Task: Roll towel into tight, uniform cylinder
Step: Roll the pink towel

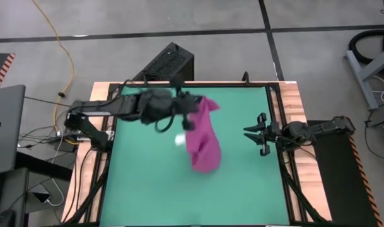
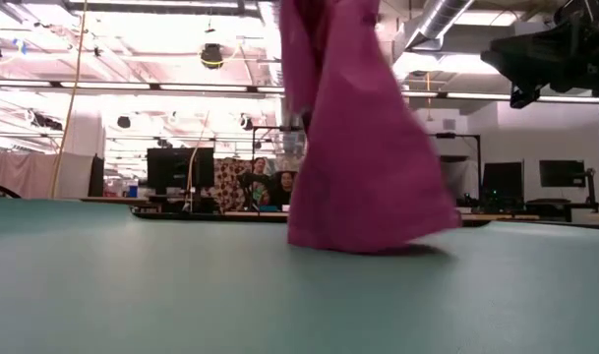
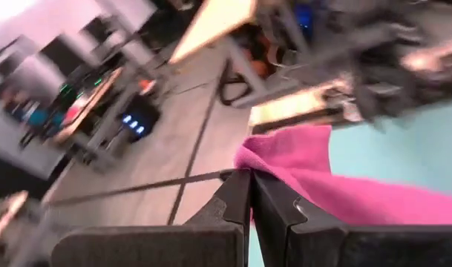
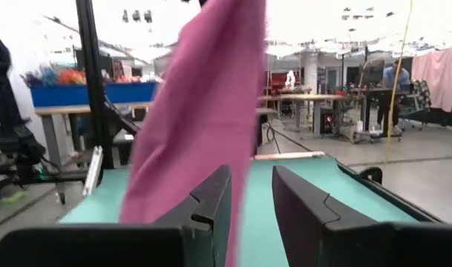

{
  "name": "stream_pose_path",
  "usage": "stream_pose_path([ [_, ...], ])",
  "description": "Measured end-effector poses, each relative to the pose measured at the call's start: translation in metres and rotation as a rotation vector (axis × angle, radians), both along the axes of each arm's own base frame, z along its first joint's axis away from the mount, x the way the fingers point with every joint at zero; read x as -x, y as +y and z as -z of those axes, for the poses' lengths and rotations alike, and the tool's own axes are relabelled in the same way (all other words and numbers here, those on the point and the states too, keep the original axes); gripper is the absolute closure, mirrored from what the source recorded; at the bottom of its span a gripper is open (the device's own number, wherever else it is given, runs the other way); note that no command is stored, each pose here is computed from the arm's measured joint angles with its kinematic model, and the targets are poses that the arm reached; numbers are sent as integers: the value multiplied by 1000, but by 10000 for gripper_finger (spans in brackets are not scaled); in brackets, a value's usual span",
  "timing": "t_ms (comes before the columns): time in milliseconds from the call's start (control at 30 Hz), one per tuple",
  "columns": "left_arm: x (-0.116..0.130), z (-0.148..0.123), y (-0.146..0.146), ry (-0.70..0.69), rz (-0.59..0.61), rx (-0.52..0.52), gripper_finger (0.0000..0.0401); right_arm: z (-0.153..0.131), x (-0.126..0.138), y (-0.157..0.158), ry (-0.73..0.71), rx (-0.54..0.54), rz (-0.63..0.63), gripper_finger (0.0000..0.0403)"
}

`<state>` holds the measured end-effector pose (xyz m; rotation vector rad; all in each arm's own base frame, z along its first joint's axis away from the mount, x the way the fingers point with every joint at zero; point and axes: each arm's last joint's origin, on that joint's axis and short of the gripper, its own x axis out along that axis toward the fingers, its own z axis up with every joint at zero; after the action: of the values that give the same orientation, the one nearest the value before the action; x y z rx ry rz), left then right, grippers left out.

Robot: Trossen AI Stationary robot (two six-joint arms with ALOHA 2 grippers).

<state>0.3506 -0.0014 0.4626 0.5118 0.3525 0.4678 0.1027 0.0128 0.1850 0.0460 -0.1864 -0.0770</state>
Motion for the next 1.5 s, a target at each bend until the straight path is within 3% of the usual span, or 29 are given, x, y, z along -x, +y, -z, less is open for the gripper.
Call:
stream_pose_path([
  [167, -12, 13, 41, -13, -143, 71, 401, 1, -11, 2, 15, 3, 12, 280],
  [233, -14, 15, 53, -41, -141, 113, 401, 0, -16, 3, 22, 12, 14, 280],
  [367, -12, 28, 56, 109, 116, 236, 401, -6, -29, 5, 38, 44, 25, 280],
  [533, -8, 41, 38, 266, 406, 383, 401, -22, -54, 9, 53, 189, 122, 280],
  [667, -10, 46, 24, 315, 438, 351, 401, -34, -83, 13, 141, 370, 191, 280],
  [900, -11, 50, 15, 339, 356, 293, 401, -33, -131, 32, 266, 586, 176, 280],
  [1100, -12, 52, 15, 354, 347, 298, 401, -30, -157, 48, 383, 744, 349, 280],
  [1233, -12, 53, 15, 355, 347, 299, 401, -35, -167, 53, 396, 761, 469, 280],
  [1500, -12, 53, 15, 356, 342, 306, 401, -41, -167, 55, 372, 758, 480, 280],
])
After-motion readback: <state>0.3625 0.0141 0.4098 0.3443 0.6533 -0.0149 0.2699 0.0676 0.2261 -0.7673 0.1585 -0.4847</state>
